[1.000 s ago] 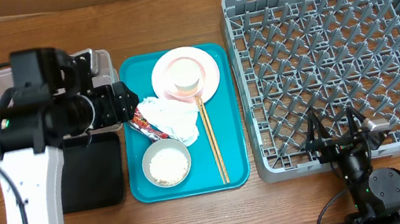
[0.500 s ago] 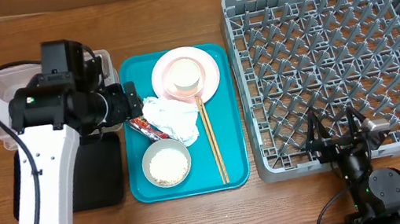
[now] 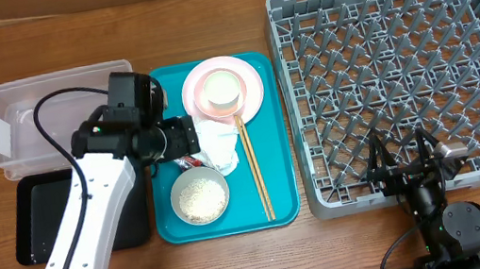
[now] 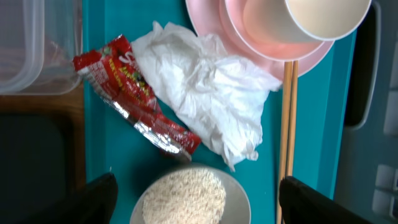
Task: Sort waste into correct bins and load items into the dishwasher
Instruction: 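Reach the left gripper to the white tissue on the teal tray and grasp it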
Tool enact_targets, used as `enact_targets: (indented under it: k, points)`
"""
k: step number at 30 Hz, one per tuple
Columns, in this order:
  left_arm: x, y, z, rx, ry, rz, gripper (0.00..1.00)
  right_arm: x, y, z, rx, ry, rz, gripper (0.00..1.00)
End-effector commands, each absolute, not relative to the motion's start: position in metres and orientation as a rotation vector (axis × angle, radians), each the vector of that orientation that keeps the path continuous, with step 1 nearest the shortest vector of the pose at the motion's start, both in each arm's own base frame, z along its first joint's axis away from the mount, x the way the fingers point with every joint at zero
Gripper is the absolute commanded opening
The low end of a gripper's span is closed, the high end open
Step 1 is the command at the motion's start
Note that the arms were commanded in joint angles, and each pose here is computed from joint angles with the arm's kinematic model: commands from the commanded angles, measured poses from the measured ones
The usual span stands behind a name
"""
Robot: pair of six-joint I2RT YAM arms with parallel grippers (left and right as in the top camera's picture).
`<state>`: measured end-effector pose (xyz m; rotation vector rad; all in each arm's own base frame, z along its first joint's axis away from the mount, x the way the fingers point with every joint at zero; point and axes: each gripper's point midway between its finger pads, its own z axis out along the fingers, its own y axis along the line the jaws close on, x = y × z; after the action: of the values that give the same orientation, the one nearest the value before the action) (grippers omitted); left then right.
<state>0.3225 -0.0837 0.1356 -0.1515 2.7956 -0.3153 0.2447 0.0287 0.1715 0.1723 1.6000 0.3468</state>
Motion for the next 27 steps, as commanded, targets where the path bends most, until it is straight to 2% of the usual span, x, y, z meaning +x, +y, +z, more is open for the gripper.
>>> enact_targets:
  k: [1, 3, 7, 16, 20, 25, 27]
  points:
    - [0.326, -0.084, 0.123, -0.188, 2.779, -0.306, 0.81, 0.245, 0.03, 0.17, 0.166, 1.596, 0.35, 1.0]
    - [0.328, -0.085, 0.119, -0.212, 2.768, -0.315, 0.78, 0.245, 0.03, 0.17, 0.166, 1.596, 0.35, 1.0]
    - [0.334, -0.09, 0.11, -0.24, 2.751, -0.336, 0.78, 0.245, 0.03, 0.17, 0.166, 1.596, 0.35, 1.0]
    - [0.346, -0.125, 0.084, -0.15, 2.751, -0.3, 0.75, 0.245, 0.03, 0.17, 0.166, 1.596, 0.35, 1.0]
    - [0.345, -0.129, 0.067, -0.177, 2.78, -0.239, 0.69, 0.245, 0.03, 0.17, 0.166, 1.596, 0.35, 1.0]
    - [0.344, -0.133, 0.046, -0.174, 2.826, -0.218, 0.68, 0.245, 0.03, 0.17, 0.165, 1.596, 0.35, 1.0]
    - [0.344, -0.133, 0.039, -0.175, 2.844, -0.208, 0.65, 0.245, 0.03, 0.17, 0.166, 1.596, 0.35, 1.0]
